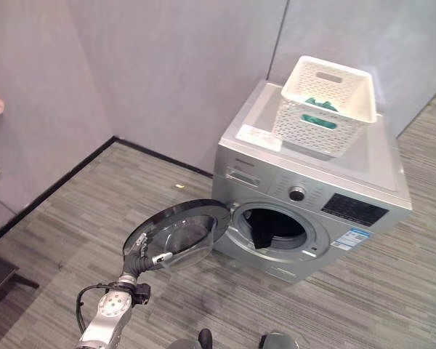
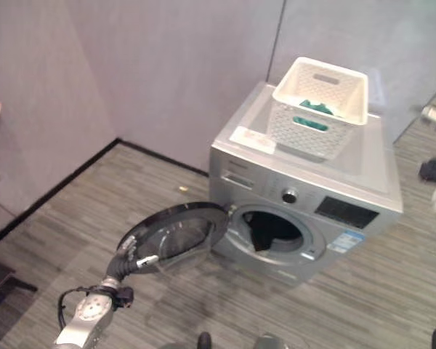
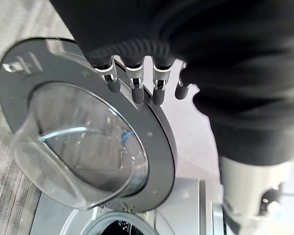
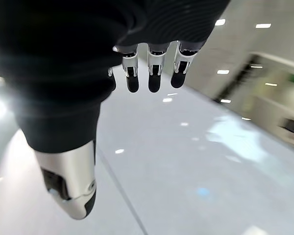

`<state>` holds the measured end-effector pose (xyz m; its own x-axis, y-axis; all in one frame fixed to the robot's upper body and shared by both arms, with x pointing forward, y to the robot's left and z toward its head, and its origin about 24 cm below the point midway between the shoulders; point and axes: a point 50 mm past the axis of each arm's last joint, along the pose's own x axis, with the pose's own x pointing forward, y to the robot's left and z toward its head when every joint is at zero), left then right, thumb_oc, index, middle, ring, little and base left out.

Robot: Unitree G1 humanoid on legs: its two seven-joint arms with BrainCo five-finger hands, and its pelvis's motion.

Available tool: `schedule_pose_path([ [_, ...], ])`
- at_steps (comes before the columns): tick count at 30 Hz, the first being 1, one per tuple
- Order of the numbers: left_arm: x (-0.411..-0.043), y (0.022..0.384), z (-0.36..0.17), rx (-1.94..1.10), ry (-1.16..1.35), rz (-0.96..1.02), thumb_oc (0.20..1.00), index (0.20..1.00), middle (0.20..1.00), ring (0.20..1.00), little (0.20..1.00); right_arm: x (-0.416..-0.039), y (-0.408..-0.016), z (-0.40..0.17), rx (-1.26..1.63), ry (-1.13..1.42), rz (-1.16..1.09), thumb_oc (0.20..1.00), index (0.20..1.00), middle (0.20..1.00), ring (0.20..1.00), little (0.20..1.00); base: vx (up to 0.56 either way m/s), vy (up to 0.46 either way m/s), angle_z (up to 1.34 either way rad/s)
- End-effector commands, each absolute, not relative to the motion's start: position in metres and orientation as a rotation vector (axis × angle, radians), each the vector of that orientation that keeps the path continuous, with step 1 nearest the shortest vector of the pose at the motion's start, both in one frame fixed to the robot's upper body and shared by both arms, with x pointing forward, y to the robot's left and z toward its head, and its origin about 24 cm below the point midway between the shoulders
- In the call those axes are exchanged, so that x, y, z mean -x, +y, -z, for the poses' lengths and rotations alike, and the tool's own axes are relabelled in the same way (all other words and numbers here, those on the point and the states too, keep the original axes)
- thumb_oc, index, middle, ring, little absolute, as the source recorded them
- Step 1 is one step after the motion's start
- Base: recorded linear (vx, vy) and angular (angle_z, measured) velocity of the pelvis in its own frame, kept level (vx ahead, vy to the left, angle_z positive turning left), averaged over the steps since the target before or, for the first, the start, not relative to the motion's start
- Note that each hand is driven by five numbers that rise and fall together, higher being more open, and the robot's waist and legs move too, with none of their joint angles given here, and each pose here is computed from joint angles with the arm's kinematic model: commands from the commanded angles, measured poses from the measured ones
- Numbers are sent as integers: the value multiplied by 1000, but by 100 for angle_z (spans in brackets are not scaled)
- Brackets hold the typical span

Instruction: Grab the laundry basket,head to the washer,open it,put in the laundry and shut it.

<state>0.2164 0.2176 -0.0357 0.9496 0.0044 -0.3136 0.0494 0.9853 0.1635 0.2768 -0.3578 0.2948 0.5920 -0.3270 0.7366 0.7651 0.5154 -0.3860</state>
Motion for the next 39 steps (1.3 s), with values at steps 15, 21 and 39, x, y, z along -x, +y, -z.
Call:
schedule_pose_path([
  [15,-211,203,29,-126,260,157,1000,1000,1000,1000,1000,-303,-389,-348,1206,-214,622,1000,1000,1000,1000,1000,190,-224,54],
  [21,-208,197,34,-119,287,208,1000,1000,1000,1000,1000,-328,-371,-347,1255,-115,488,1000,1000,1000,1000,1000,66,-137,9],
  [39,-198,200,39,-91,323,222,1000,1000,1000,1000,1000,-348,-374,-294,1429,240,298,1000,1000,1000,1000,1000,38,-75,3],
])
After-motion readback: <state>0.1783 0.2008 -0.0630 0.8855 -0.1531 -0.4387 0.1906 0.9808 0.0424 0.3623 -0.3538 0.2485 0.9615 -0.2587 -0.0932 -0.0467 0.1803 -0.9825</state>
